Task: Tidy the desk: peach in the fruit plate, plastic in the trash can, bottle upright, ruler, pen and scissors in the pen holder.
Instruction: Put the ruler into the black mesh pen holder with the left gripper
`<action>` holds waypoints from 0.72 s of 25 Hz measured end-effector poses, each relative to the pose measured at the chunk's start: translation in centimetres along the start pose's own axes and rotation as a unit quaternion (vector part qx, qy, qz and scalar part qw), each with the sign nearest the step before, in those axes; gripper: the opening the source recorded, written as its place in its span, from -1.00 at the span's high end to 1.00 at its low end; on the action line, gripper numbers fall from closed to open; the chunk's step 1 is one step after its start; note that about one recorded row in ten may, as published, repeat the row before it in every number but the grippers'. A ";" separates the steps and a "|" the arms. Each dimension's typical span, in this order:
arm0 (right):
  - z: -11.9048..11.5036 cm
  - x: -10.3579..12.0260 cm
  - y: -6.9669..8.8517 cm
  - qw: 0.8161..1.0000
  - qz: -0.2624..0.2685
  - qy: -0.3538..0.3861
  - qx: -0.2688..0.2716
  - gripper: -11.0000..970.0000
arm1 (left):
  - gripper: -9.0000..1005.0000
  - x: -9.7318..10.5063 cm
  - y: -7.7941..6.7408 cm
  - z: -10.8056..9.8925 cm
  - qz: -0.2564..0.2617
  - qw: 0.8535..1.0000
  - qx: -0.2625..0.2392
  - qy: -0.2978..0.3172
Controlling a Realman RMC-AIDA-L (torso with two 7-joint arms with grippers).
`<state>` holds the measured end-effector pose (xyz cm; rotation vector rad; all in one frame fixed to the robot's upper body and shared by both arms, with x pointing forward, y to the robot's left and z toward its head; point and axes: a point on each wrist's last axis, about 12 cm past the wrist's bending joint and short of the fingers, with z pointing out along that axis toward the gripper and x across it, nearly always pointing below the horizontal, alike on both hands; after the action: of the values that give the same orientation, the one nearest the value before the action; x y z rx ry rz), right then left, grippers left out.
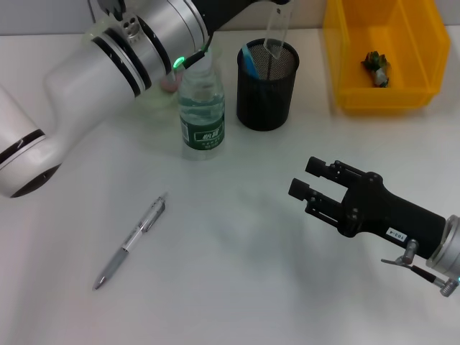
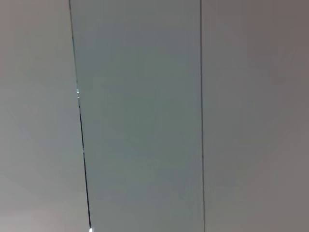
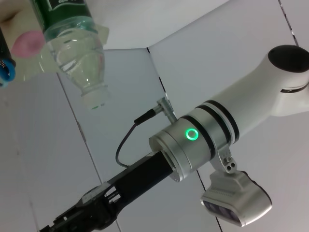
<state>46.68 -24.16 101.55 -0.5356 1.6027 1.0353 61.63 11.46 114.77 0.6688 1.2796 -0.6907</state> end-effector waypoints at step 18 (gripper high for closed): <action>0.2 -0.1 0.0 1.000 0.002 0.000 -0.003 -0.25 | 0.20 -0.1 -0.2 0.4 -0.023 1.000 -0.015 -0.013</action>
<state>46.84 -24.03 101.63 -0.5361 1.6014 1.0424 61.69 11.06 114.96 0.6057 1.2816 -0.7158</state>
